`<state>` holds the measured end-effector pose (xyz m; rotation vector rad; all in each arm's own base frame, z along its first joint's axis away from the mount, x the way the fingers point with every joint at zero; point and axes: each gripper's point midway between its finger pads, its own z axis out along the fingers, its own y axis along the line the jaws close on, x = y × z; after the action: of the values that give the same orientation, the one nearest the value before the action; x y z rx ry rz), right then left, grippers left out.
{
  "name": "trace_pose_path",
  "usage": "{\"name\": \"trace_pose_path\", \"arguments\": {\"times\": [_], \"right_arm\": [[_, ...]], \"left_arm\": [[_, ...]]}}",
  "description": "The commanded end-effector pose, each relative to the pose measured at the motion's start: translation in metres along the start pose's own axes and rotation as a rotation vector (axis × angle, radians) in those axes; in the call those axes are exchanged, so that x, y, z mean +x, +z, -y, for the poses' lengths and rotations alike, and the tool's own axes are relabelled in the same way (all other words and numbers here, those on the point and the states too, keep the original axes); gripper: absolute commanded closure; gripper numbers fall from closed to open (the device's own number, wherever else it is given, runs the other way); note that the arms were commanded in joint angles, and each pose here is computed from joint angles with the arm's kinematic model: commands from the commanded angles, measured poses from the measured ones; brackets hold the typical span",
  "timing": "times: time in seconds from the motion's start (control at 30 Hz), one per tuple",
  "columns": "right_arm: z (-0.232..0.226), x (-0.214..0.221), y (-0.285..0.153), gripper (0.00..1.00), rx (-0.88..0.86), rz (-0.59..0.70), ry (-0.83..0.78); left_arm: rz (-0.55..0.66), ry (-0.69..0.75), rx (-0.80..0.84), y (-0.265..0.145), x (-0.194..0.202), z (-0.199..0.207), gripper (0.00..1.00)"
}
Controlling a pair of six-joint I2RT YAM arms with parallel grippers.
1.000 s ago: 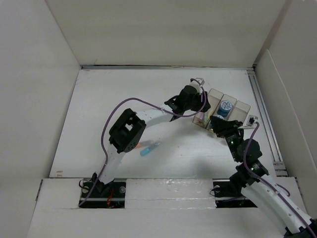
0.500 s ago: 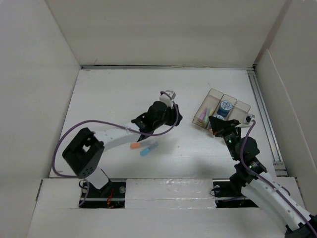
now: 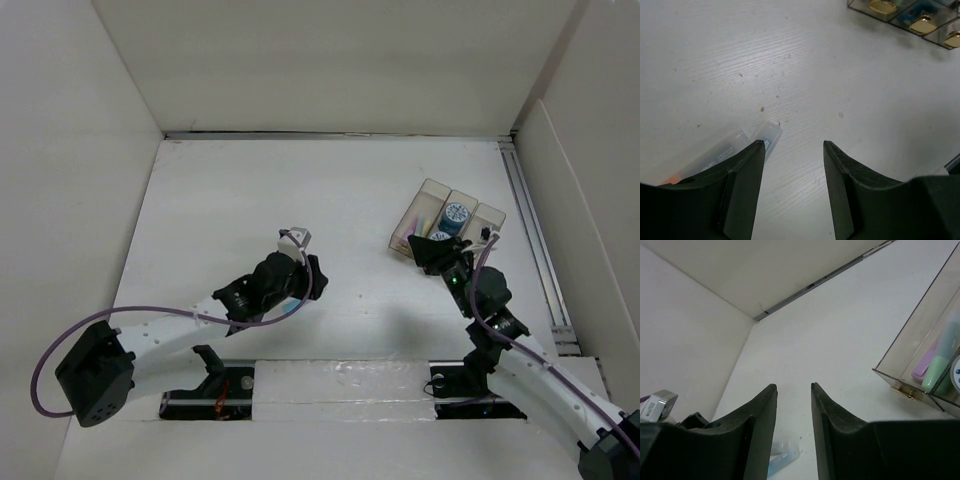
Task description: Organize the desk
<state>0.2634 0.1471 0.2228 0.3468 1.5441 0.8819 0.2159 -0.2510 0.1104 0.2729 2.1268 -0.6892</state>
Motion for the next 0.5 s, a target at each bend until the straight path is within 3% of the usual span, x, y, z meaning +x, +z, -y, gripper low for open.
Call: {"name": "trace_pose_path", "arguments": {"times": [0.0,0.47], "right_arm": [[-0.025,-0.013,0.003,0.61,-0.086,0.034,0.007],[-0.027,-0.008,0.007,0.6,-0.09,0.007,-0.003]], "left_arm": [[-0.052,-0.02,-0.083,-0.002,0.022,-0.02,0.54],[-0.148,0.001,-0.139,0.009,0.046,-0.031,0.55]]}}
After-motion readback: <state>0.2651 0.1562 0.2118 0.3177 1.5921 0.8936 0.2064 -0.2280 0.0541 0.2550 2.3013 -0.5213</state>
